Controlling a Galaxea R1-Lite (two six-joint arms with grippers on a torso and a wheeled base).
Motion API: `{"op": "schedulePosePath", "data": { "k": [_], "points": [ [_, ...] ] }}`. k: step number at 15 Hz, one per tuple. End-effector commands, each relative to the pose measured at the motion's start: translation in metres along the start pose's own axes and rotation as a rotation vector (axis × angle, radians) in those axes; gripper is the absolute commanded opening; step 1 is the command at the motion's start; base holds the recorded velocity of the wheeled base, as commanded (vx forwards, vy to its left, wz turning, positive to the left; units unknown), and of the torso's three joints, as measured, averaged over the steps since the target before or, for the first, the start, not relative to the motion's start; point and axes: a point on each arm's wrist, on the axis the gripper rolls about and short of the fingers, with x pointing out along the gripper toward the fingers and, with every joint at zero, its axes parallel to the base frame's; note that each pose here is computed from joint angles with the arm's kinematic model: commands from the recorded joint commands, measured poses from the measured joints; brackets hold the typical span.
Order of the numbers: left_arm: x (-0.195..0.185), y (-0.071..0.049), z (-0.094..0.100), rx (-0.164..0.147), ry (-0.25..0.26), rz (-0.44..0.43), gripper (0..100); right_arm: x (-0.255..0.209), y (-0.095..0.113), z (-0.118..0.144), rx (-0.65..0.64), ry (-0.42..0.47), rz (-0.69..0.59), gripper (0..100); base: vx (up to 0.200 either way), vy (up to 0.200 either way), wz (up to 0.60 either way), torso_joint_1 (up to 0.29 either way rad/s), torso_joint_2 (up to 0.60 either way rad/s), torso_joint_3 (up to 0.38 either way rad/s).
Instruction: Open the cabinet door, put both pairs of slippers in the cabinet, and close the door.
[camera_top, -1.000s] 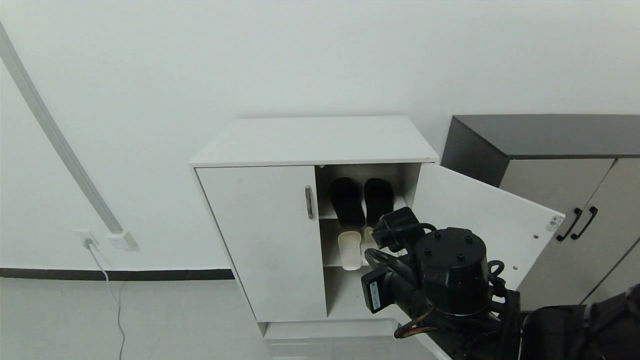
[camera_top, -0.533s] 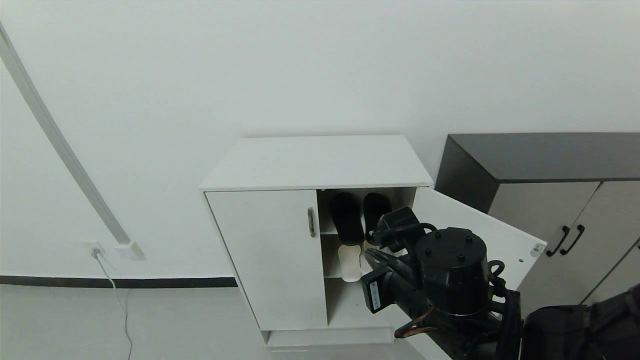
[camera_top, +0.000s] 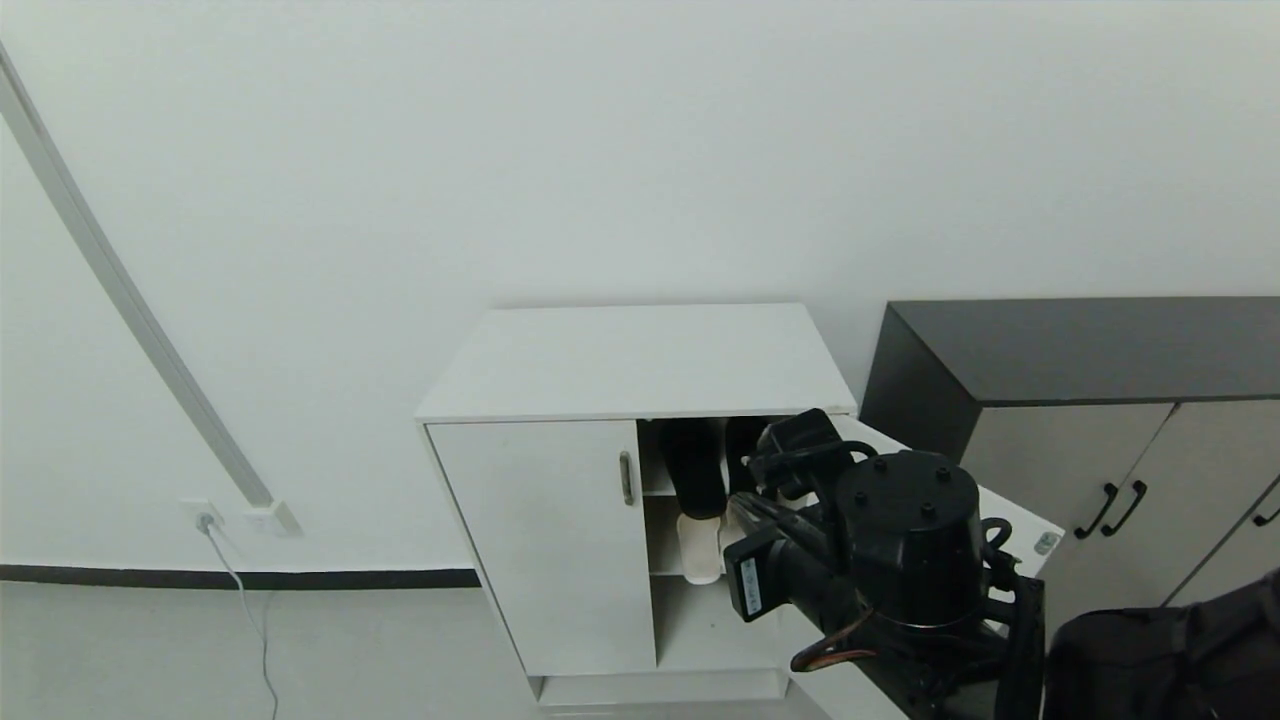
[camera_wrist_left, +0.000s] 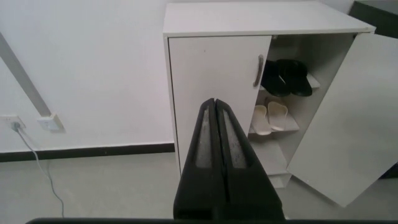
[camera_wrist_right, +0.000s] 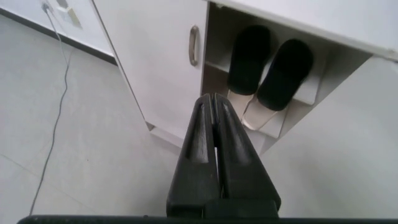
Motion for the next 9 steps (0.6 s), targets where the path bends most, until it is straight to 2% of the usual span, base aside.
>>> {"op": "schedulePosePath", "data": {
  "k": [1, 9],
  "points": [
    [0.0000, 0.0000, -0.0001, 0.000, 0.000, 0.000, 0, 0.0003, -0.0029, 0.0019, 0.005, -0.005, -0.008, 0, 0.000, 0.000, 0.00, 0.178, -0.39, -0.207],
    [0.0000, 0.0001, -0.0001, 0.000, 0.000, 0.000, 0, 0.0053, -0.0116, 0.0029, 0.009, -0.006, -0.036, 0, 0.000, 0.000, 0.00, 0.166, -0.36, -0.193]
  ]
}}
